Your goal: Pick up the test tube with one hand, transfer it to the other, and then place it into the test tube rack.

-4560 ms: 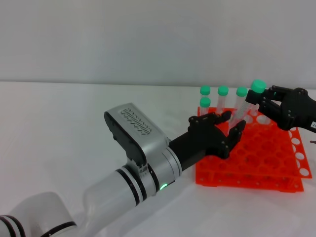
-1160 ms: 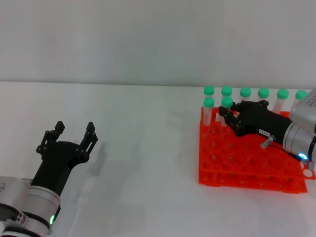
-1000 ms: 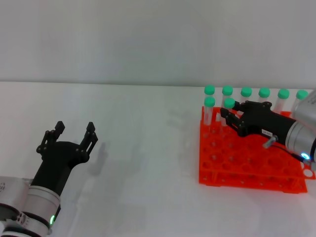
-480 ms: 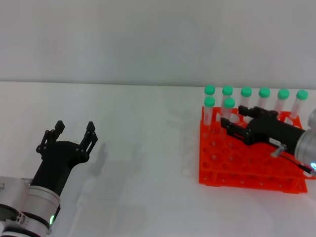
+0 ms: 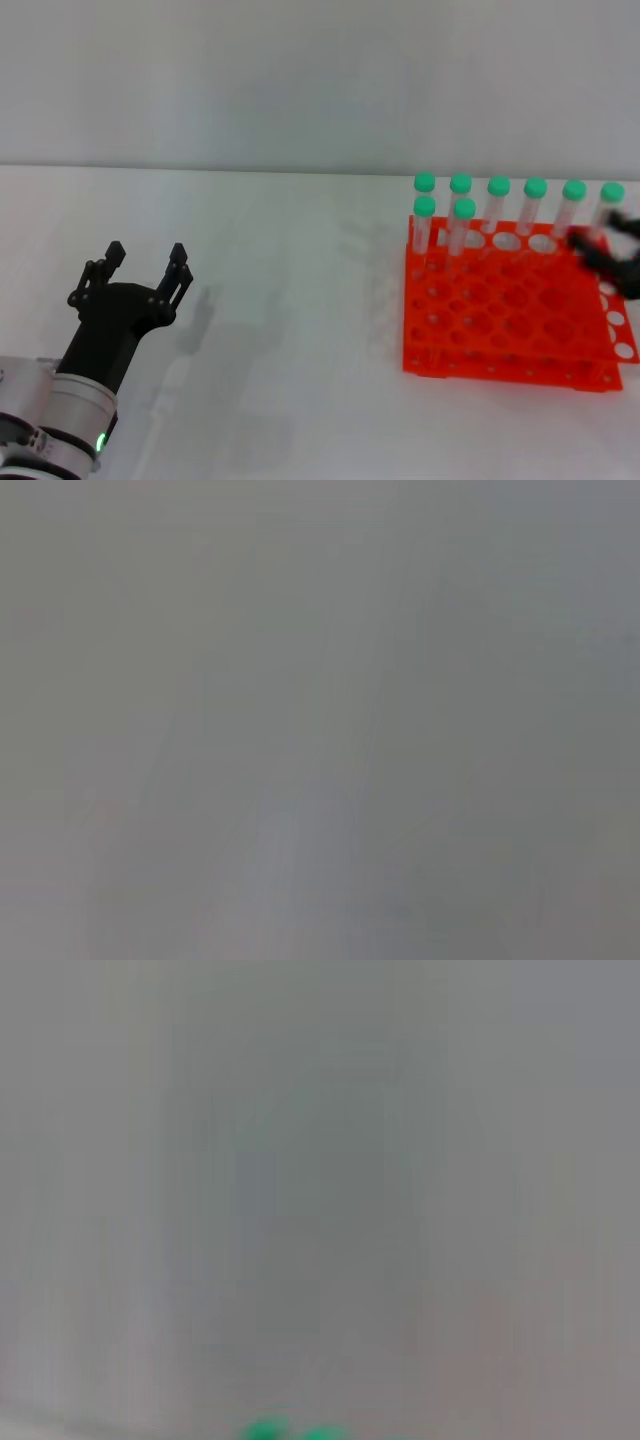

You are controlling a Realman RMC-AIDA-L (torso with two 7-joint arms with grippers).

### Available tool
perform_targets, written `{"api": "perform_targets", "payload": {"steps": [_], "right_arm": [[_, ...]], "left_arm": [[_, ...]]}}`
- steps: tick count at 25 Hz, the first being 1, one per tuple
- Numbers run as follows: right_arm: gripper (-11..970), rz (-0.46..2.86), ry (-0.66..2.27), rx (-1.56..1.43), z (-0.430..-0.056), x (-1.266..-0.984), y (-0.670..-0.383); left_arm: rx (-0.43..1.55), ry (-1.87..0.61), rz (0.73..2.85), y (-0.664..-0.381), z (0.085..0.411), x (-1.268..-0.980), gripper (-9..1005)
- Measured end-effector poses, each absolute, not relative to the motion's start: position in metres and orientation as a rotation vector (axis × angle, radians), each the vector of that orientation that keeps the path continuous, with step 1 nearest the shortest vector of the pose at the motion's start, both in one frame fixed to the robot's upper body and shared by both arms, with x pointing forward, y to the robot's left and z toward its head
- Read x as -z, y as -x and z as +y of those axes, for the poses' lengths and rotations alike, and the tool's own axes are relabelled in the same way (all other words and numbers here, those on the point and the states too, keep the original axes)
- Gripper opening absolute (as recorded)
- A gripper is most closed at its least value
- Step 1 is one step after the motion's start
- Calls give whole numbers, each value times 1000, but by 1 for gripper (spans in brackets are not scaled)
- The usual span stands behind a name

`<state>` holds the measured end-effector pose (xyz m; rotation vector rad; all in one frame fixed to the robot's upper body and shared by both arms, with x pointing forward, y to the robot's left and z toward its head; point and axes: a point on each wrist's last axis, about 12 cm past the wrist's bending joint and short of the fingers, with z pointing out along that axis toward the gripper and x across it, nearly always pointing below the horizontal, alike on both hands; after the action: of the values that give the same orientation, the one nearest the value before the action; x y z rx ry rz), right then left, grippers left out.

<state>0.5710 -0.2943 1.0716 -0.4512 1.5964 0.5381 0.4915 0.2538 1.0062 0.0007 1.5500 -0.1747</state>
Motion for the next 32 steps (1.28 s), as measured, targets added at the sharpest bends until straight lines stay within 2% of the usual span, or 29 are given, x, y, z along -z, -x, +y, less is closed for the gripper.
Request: {"api": "perform_targets", "payload": {"steps": [6, 11, 17, 19, 32], "right_arm": [[707, 1529, 192, -136, -361, -1059, -549], [755, 1543, -26, 94, -387, -1043, -539], [812, 1556, -49, 158, -388, -1037, -534], [877, 1555, -49, 157, -388, -1038, -535], [877, 1571, -49, 157, -387, -1040, -544]], "left_arm": [[155, 18, 1543, -499, 259, -1009, 776], [195, 53, 1543, -507, 265, -1011, 776], [205, 54, 1525, -516, 267, -1016, 776], [201, 62, 1517, -519, 267, -1017, 776], [190, 82, 1506, -525, 270, -1021, 776]]}}
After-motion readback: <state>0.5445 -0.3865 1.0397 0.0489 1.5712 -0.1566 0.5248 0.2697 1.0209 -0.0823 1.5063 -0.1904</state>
